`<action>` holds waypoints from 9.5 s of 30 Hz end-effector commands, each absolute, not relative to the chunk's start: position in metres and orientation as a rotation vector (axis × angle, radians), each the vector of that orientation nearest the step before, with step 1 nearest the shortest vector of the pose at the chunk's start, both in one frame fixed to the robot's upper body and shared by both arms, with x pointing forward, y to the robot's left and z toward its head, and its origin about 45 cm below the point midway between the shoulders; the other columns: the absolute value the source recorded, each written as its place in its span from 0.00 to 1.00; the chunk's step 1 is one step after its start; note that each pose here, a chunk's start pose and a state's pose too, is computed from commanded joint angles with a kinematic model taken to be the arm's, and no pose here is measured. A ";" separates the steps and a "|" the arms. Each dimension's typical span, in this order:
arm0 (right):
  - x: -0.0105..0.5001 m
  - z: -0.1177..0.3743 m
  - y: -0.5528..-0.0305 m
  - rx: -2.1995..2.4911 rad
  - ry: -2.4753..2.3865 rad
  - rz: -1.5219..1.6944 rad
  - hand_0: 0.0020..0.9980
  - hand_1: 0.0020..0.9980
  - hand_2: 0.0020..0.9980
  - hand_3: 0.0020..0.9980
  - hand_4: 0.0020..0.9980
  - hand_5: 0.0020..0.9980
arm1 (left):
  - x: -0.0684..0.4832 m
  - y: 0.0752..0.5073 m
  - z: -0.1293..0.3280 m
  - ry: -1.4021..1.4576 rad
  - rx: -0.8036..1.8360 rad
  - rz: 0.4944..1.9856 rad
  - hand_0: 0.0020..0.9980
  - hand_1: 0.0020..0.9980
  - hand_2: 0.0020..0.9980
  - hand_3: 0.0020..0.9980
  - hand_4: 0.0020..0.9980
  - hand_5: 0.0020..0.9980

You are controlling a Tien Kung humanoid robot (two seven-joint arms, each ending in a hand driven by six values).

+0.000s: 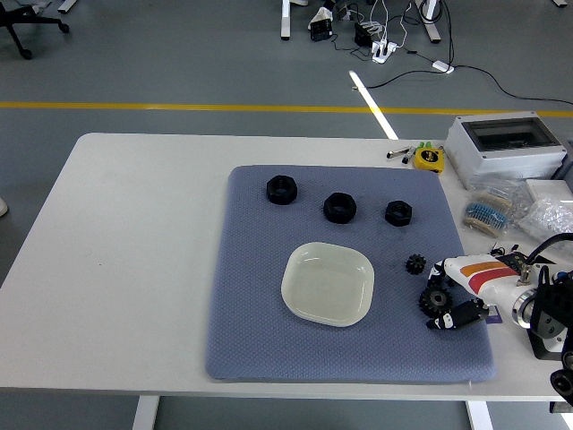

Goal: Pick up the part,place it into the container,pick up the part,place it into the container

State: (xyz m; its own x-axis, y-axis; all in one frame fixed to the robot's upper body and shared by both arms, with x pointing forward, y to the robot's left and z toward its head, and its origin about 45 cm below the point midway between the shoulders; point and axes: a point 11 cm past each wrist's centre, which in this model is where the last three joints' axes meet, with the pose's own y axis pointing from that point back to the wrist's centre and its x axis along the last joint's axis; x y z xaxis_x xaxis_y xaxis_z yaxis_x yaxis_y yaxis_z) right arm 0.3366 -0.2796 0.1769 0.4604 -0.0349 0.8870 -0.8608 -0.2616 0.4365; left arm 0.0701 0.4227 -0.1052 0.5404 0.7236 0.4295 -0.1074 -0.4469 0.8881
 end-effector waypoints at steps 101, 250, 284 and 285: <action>0.387 0.260 -0.164 1.790 -0.922 1.502 0.60 0.65 0.77 0.94 1.00 0.28 | 0.067 0.427 -0.104 0.511 1.796 1.043 0.66 0.53 0.55 0.56 0.64 0.61; 0.398 0.166 -0.273 1.713 -0.829 1.021 0.28 0.44 0.52 0.52 0.83 0.35 | 0.062 0.426 -0.106 0.519 1.806 1.009 0.66 0.54 0.56 0.56 0.64 0.61; 0.398 0.160 -0.277 1.695 -0.874 0.995 0.10 0.27 0.38 0.47 0.70 0.40 | 0.061 0.426 -0.106 0.521 1.813 0.995 0.67 0.54 0.57 0.56 0.65 0.61; 0.398 0.160 -0.277 1.694 -0.874 0.995 0.10 0.27 0.38 0.47 0.70 0.40 | 0.061 0.426 -0.106 0.521 1.813 0.995 0.67 0.54 0.57 0.56 0.65 0.61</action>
